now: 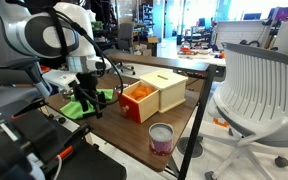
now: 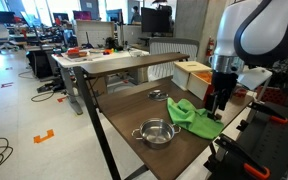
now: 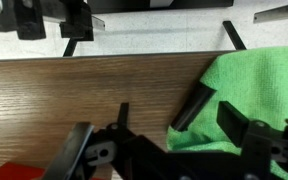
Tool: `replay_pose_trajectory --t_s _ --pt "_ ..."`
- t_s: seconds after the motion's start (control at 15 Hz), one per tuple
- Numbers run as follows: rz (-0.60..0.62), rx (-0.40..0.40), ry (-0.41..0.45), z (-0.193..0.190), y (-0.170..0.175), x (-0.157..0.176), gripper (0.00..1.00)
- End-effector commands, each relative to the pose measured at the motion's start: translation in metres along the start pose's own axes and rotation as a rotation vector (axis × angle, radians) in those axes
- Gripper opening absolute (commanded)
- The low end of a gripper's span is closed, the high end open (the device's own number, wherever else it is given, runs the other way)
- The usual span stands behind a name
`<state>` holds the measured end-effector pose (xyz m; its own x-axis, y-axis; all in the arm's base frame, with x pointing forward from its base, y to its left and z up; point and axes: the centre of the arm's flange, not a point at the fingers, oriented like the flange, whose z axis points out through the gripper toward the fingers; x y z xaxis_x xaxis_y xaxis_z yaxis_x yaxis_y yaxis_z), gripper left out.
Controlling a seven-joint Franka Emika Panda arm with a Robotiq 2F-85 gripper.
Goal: Move the towel backwards
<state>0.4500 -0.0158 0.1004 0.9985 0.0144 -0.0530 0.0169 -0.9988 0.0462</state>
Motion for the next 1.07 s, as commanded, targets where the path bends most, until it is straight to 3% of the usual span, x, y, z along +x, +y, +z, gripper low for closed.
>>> replay_pose_trajectory --t_s 0.0,0.53,1.0 --pt "0.016 -0.021 0.050 0.008 -0.002 0.012 0.58" --pt "0.011 -0.044 0.097 0.015 -0.007 0.026 0.00" --pt "-0.042 -0.037 0.140 -0.020 -0.008 -0.001 0.02"
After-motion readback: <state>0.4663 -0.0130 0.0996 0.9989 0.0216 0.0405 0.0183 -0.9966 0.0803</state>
